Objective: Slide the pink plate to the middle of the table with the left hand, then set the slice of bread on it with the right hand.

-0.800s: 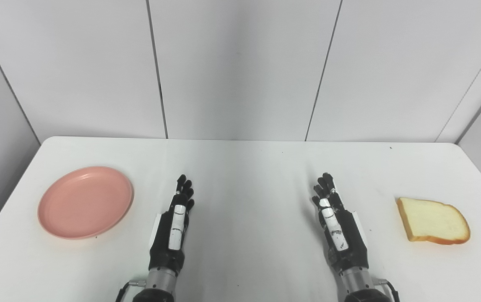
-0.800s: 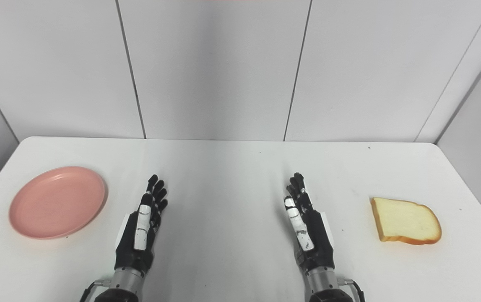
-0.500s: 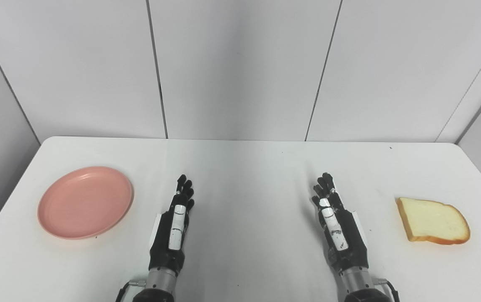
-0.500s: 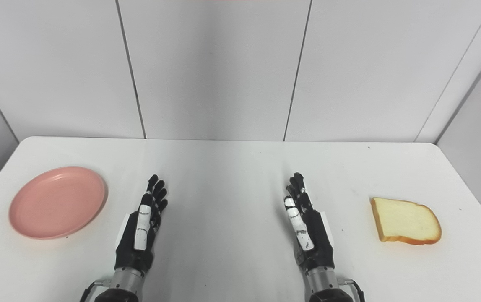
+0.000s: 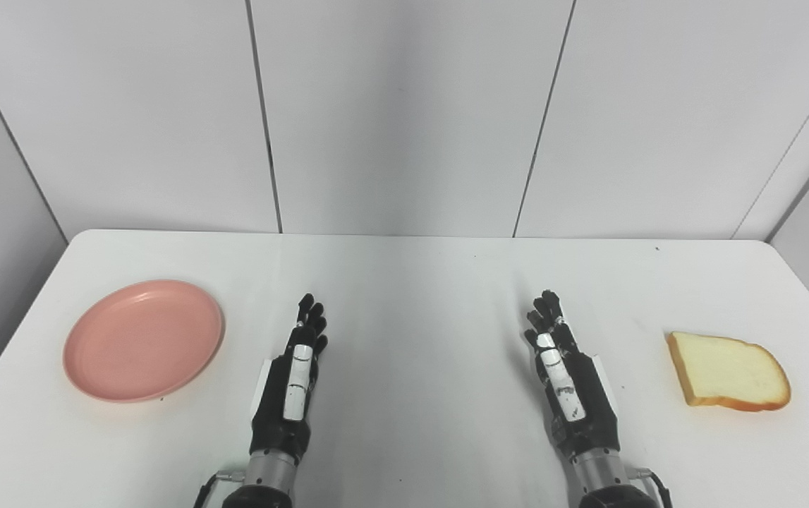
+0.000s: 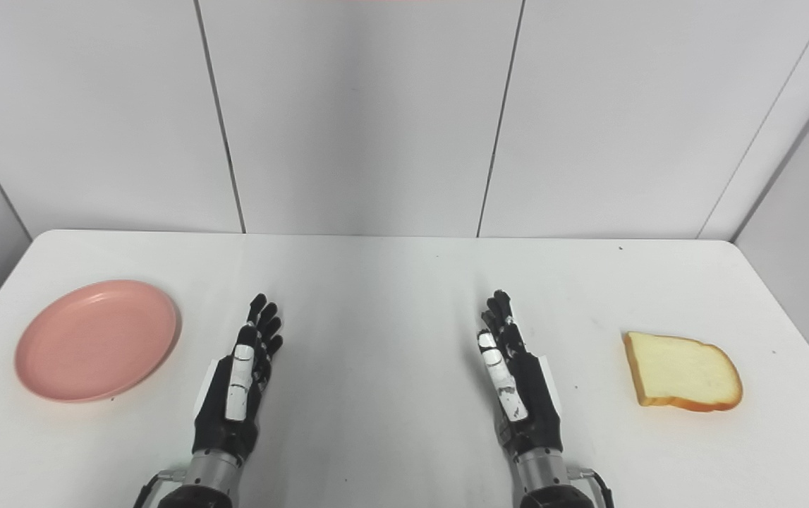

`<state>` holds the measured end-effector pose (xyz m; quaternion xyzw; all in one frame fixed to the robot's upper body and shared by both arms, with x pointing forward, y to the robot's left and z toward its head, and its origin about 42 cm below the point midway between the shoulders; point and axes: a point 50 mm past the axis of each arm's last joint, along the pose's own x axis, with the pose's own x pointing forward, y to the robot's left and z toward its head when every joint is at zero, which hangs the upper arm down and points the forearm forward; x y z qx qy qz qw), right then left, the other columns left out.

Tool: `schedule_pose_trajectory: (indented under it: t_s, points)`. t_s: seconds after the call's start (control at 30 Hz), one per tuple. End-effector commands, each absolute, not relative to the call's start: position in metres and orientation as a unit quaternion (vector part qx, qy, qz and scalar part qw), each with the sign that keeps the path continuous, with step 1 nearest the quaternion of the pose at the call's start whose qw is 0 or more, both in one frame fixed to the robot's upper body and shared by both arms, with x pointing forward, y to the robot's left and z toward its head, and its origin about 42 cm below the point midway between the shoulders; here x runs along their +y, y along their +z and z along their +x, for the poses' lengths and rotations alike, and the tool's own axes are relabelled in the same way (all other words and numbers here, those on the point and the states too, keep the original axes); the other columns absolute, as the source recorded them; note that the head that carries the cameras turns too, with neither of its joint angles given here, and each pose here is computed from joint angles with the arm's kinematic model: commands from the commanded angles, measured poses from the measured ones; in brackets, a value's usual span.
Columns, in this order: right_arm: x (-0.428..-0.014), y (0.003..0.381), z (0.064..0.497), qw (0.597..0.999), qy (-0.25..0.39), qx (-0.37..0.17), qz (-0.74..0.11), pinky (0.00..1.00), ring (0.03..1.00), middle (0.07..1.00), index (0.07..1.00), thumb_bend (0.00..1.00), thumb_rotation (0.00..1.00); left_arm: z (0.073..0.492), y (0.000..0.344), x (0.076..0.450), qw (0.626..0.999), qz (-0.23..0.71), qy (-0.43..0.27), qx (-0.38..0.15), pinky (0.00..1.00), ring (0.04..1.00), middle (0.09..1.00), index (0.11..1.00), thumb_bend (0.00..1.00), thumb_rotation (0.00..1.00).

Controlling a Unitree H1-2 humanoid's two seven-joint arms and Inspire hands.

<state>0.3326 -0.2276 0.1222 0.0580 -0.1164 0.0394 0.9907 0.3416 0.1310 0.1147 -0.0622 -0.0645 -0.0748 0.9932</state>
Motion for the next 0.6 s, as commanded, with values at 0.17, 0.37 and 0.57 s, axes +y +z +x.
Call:
schedule_pose_trajectory:
  t_s: [0.17,0.37,0.57]
  points:
    - [-0.233,0.129,0.336,0.987,0.045,-0.145,0.054,1.00,1.000,1.000,1.000,0.64,0.76,0.352,0.135,0.137,0.990,-0.081,-0.066,-0.100,1.00,1.000,1.000,1.000,0.70,1.00]
    - [-0.237,0.128,0.336,0.987,0.042,-0.146,0.049,1.00,1.000,1.000,1.000,0.65,0.76,0.353,0.139,0.136,0.989,-0.082,-0.067,-0.099,1.00,1.000,1.000,1.000,0.69,1.00]
    - [-0.243,0.124,0.335,0.988,0.042,-0.140,0.057,1.00,1.000,1.000,1.000,0.68,0.75,0.359,0.150,0.142,0.987,-0.089,-0.047,-0.123,1.00,1.000,1.000,1.000,0.70,1.00]
